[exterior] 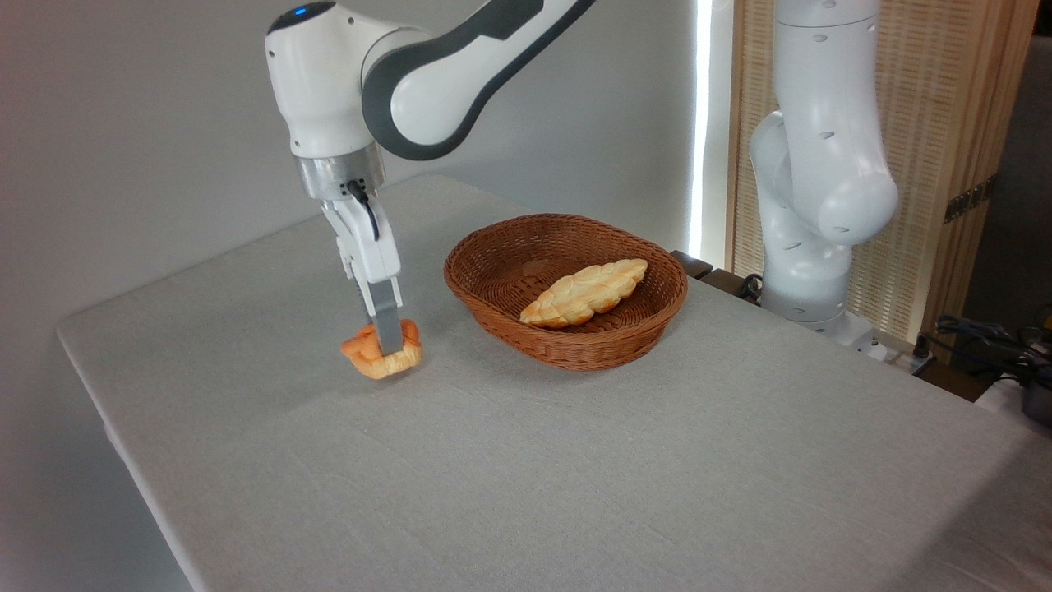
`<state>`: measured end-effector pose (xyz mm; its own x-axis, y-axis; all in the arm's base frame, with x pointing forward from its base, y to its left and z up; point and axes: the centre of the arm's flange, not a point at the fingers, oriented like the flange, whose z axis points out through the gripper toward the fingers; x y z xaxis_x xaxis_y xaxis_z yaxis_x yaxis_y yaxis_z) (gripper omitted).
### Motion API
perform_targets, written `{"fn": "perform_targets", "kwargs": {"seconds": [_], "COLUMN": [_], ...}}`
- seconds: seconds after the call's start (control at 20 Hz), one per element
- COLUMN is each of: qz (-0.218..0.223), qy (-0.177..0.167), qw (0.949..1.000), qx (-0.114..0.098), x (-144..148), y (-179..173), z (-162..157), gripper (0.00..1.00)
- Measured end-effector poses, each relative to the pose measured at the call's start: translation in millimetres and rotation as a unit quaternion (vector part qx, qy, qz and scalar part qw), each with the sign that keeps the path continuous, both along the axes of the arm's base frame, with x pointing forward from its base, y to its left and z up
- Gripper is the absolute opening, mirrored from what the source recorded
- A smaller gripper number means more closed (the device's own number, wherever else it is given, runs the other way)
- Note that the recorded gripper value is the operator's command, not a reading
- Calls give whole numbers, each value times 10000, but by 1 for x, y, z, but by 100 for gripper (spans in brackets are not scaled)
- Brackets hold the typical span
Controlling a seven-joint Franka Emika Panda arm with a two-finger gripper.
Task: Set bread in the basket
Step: 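Lift the roll and carry it over the wicker basket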
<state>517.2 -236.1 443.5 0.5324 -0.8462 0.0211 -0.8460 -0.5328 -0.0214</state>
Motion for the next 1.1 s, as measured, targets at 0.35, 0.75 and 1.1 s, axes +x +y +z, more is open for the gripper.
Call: {"fn": "perform_targets", "kwargs": {"seconds": [0.35,0.75,1.1], "qz": [144,473,453], "qy": [-343,259,996], "qw": [9990,9985,9936], "qx": [-237,-43,282], "x": [-12,-55,-80], "y": [9,32,42], "z": [64,105,100], "gripper": [41,47,92]}}
